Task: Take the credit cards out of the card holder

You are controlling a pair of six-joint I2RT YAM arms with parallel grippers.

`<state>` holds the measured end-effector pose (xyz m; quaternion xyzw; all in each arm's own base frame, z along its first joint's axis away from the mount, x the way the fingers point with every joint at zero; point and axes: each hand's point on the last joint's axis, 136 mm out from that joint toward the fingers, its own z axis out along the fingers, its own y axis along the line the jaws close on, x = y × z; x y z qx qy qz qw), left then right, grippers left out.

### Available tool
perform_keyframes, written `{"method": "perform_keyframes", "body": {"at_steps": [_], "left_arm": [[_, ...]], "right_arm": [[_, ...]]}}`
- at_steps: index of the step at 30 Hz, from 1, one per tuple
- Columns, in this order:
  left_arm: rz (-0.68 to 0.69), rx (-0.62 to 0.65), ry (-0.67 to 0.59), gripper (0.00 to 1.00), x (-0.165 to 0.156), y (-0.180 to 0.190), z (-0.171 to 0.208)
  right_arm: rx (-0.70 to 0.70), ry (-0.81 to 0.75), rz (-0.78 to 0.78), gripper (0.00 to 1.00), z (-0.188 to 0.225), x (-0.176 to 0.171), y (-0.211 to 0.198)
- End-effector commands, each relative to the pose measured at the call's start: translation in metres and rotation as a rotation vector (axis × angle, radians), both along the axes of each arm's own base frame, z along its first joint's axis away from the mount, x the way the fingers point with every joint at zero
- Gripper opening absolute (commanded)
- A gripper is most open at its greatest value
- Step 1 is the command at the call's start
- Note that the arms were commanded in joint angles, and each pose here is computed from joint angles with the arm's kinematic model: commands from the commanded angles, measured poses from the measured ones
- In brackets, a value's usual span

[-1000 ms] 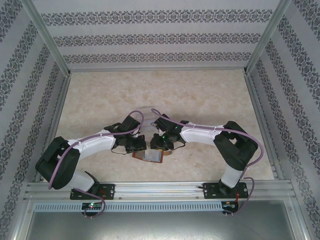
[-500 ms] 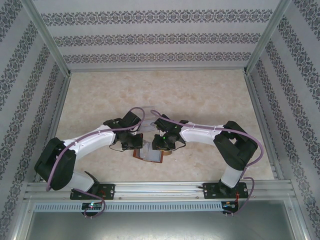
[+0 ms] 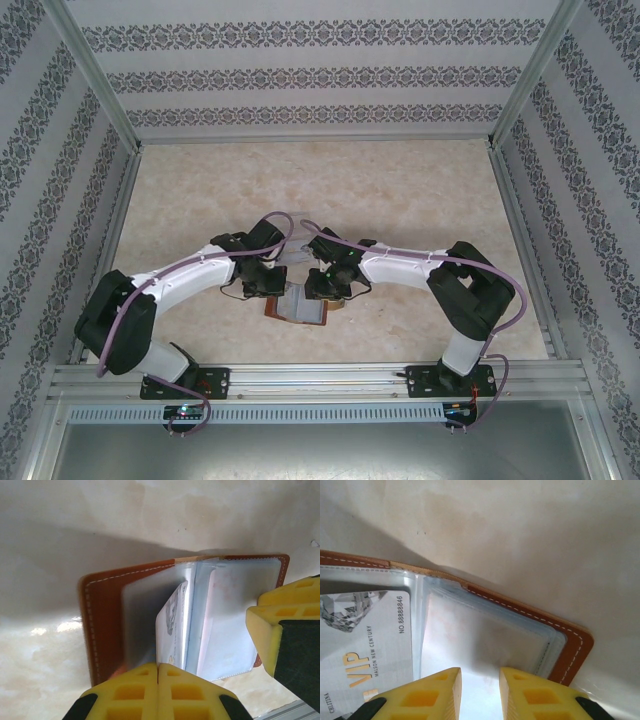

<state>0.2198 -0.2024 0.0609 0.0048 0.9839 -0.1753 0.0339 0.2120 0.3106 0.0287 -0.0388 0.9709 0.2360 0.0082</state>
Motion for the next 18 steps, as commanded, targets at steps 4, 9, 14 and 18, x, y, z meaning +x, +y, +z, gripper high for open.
{"method": "perform_keyframes", "body": {"at_steps": [4, 9, 14, 18], "left_arm": [[-0.023, -0.076, 0.021, 0.07, 0.001, -0.025, 0.001], [-0.034, -0.097, 0.031, 0.13, -0.001, -0.036, -0.001], [-0.039, -0.105, 0.033, 0.16, -0.003, -0.04, 0.0], [-0.037, -0.113, 0.039, 0.16, -0.005, -0.042, -0.001]], "right_arm": [[-0.054, -0.015, 0.013, 0.29, -0.004, 0.007, -0.006], [-0.044, -0.024, 0.011, 0.29, 0.001, 0.007, -0.005], [-0.042, -0.035, 0.005, 0.29, 0.005, 0.007, -0.008], [-0.044, -0.032, -0.001, 0.29, 0.004, 0.007, -0.011]]}}
